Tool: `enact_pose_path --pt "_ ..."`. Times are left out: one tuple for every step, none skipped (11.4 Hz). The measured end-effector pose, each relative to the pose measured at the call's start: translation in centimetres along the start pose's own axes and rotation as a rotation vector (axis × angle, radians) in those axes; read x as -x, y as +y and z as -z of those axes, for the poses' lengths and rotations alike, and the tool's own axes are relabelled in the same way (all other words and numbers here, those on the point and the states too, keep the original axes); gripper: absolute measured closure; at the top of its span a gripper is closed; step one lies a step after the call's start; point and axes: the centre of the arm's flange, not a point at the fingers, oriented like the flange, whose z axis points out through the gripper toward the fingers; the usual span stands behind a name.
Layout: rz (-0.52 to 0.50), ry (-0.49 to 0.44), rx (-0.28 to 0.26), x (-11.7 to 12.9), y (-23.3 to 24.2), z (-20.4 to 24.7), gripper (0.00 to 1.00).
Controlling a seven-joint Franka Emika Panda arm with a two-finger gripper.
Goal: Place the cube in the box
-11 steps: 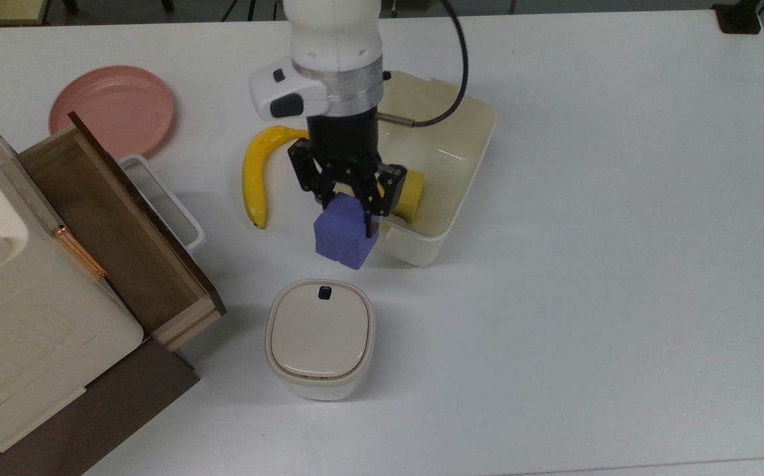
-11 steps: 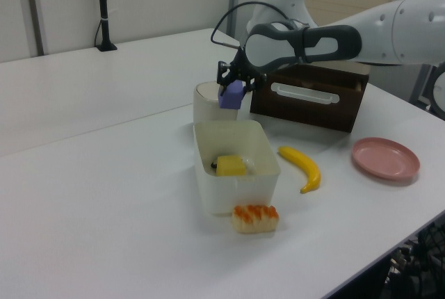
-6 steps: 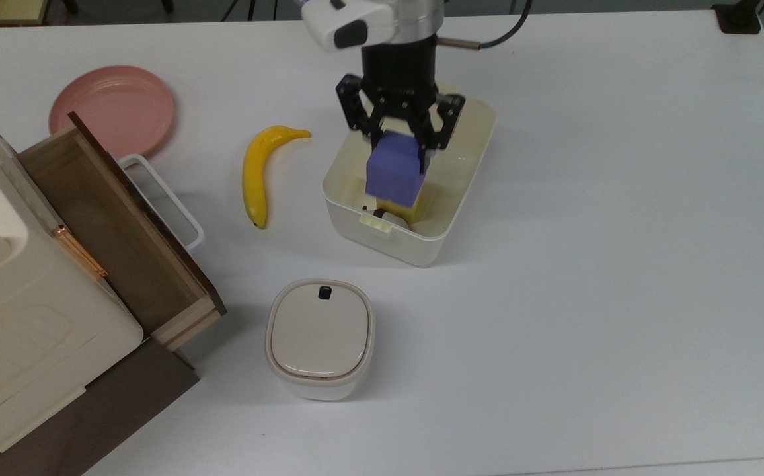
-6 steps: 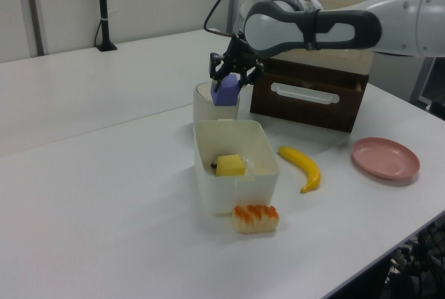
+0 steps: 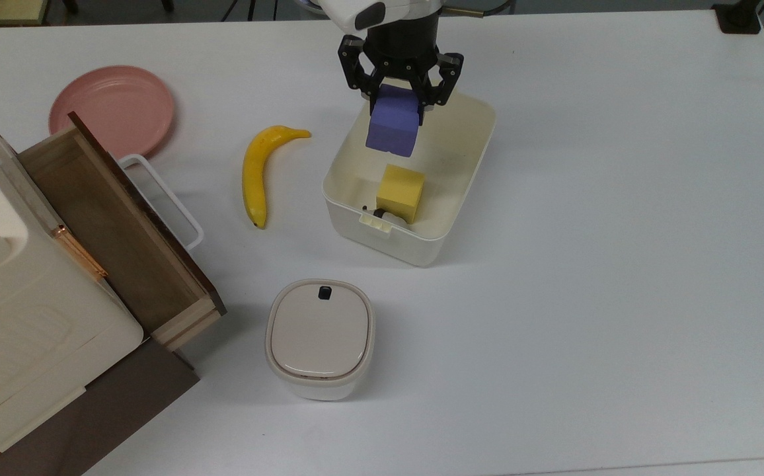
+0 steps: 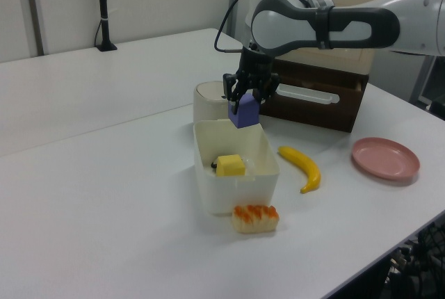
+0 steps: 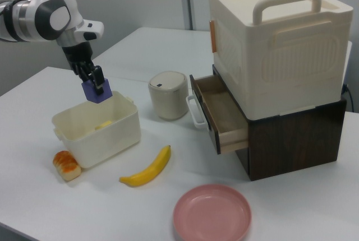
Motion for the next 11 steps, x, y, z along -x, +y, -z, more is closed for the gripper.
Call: enact_pose_path --pt "0.001 -0.006 0.003 0.1 0.1 -0.3 0.24" --pt "0.002 -0.008 0.004 0.1 0.1 -0.4 0.11" --pt "0.002 -0.007 0.004 0.1 0.1 -0.4 0.0" --pt "0.001 -0.004 0.003 0.1 0.2 -0.2 0.0" --pt "-0.003 0.002 0.001 0.1 0.4 0.2 0.0" --pt "-0.01 0.013 -0.001 0.0 0.8 0.8 0.0" --pt "-0.02 0.03 -0.004 0.0 1.4 1.9 0.0" --pt "-0.034 0.055 -0.01 -0.2 2.2 3.3 0.0" --pt "-0.051 0.084 -0.017 -0.4 3.2 5.0 0.0" --pt "-0.074 0.113 -0.021 -0.7 4.5 6.6 0.0" --pt "-0.084 0.135 -0.023 -0.8 5.7 7.8 0.0"
